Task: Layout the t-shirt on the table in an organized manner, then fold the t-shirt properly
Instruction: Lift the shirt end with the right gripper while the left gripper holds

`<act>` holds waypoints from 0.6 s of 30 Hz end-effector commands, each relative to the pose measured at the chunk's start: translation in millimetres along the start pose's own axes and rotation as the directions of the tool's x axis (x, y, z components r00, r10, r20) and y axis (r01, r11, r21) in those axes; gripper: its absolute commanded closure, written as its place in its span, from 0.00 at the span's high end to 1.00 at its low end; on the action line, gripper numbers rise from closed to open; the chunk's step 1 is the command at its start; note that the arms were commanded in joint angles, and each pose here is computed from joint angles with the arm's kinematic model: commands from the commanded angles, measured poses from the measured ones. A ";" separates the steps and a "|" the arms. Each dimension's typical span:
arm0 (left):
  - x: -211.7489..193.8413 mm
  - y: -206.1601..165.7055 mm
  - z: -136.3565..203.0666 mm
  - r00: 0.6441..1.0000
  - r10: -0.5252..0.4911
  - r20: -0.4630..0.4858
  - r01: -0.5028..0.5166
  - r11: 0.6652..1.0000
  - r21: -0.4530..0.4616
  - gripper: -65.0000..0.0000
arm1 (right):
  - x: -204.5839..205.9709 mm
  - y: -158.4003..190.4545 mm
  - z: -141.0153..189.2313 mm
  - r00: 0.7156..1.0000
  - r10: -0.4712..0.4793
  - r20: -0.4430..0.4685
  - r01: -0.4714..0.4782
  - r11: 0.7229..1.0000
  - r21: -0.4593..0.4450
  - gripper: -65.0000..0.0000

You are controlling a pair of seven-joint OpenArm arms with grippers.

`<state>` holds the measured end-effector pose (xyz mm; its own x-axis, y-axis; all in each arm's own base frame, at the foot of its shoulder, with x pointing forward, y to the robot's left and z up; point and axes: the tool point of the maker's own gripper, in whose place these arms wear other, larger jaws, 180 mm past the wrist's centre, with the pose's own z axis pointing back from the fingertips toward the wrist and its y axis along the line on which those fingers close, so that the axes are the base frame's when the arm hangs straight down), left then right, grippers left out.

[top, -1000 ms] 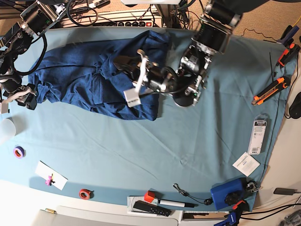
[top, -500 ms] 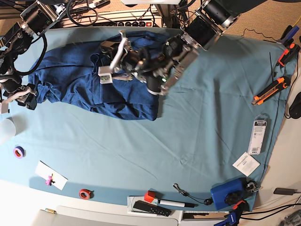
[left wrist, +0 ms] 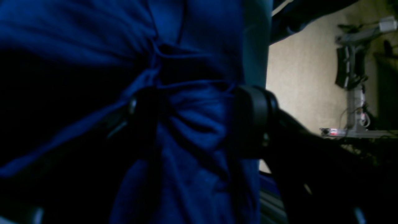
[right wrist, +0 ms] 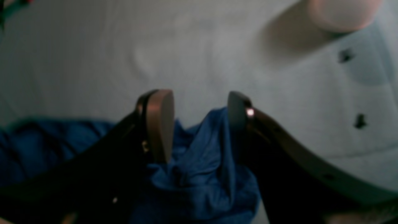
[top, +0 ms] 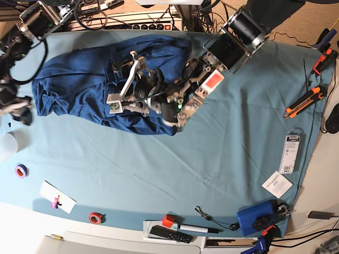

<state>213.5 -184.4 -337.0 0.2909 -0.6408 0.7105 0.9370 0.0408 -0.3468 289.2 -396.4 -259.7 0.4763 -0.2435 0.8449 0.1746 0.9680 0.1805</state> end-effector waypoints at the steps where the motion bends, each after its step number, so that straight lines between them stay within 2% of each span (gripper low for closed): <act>1: 25.3 -4.8 6.0 0.997 -0.029 0.067 0.031 0.999 -0.017 0.59 | 27.5 -7.6 11.2 0.996 0.001 0.087 -0.001 1.000 0.000 0.45; 4: 30.3 -8.1 7.6 0.996 -0.028 0.087 0.031 0.999 -0.034 0.59 | 28.3 -28.3 22.6 0.991 -0.091 0.099 0.089 0.996 0.024 0.45; 7: 31.0 -8.0 7.9 0.996 -0.029 0.089 0.032 0.999 -0.034 0.59 | 8.4 -48.0 18.4 0.977 -0.209 0.034 0.206 0.976 0.073 0.50; 11: 33.0 -8.4 8.2 0.994 -0.036 0.099 0.040 0.999 -0.036 0.59 | -21.0 -61.7 4.6 0.930 -0.366 -0.032 0.366 0.913 0.180 0.52; 15: 33.4 -8.0 8.6 0.994 -0.037 0.099 0.041 0.999 -0.035 0.59 | -55.5 -69.5 -3.9 0.862 -0.495 -0.110 0.507 0.839 0.198 0.52; 18: 33.5 -8.1 8.6 0.994 -0.037 0.099 0.041 0.999 -0.035 0.59 | -76.9 -62.9 -7.5 0.833 -0.525 -0.174 0.552 0.811 0.196 0.52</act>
<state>211.9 -189.3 -326.1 0.2920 -0.6114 0.7355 0.9333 0.0140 -0.3589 240.3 -424.3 -361.7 0.4943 -0.7346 0.4647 0.2660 0.6368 0.7237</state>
